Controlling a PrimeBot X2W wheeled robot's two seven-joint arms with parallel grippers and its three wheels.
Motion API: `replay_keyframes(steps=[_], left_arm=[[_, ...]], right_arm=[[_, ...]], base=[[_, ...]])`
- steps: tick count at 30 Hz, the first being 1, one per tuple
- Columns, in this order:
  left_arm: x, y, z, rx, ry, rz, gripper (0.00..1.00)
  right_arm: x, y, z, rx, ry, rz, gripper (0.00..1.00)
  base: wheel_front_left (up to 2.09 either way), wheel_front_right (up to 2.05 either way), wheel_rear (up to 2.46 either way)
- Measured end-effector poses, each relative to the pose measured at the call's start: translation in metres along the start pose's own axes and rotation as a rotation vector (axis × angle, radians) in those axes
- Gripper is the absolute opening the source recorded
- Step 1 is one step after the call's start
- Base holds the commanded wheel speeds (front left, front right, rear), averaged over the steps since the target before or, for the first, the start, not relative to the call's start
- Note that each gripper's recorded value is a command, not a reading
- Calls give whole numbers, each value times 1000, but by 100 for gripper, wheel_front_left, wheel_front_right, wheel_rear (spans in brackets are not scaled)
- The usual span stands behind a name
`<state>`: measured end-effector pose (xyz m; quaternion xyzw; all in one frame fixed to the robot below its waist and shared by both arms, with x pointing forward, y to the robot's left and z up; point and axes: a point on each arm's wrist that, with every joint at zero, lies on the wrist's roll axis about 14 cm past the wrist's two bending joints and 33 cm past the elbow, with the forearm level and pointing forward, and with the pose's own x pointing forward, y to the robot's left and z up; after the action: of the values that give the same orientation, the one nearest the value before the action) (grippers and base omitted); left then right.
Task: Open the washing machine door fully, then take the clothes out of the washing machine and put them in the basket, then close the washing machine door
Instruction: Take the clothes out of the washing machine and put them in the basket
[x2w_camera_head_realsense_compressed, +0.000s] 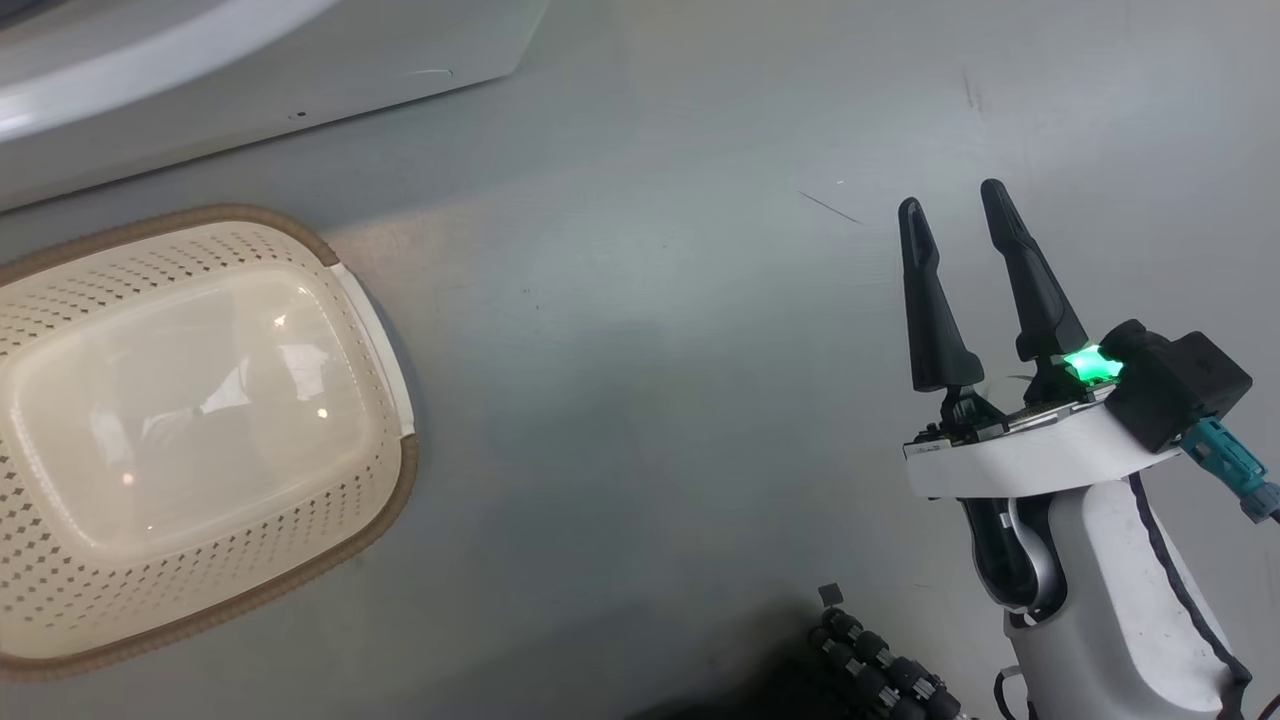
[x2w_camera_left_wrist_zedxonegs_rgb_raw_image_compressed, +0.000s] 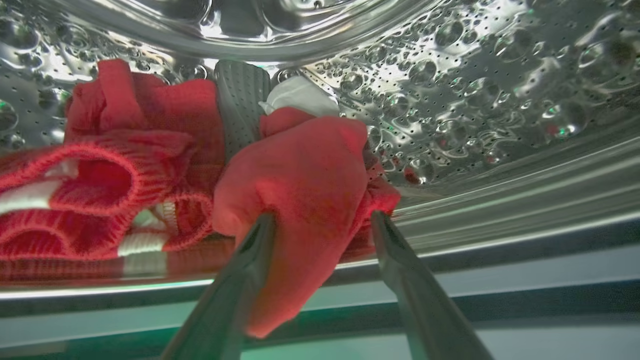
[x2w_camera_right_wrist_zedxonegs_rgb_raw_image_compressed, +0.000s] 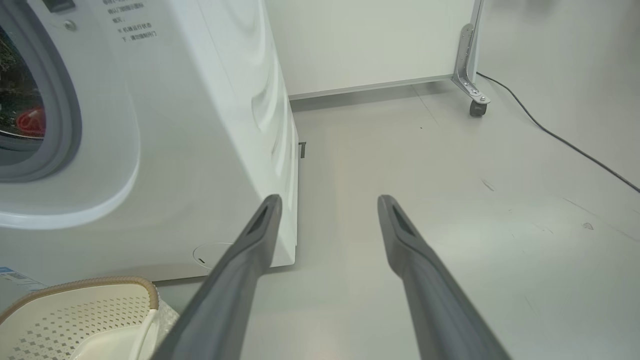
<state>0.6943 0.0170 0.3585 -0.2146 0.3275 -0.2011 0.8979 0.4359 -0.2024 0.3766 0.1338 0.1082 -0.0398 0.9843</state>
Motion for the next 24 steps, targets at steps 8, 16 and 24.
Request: replay_keyframes(steps=[8,16,24], left_arm=[[8,22,-4,46,44,77,100],[11,25,-7,57,58,94,0],[9,22,-3,69,36,86,0]], right_arm=[[3,-2,-2,8,5,-6,100],[4,-4,-3,8,7,-9,100],[10,-6,4,3,-16,-9,100]], base=[[0,0,0],[0,0,0],[0,0,0]])
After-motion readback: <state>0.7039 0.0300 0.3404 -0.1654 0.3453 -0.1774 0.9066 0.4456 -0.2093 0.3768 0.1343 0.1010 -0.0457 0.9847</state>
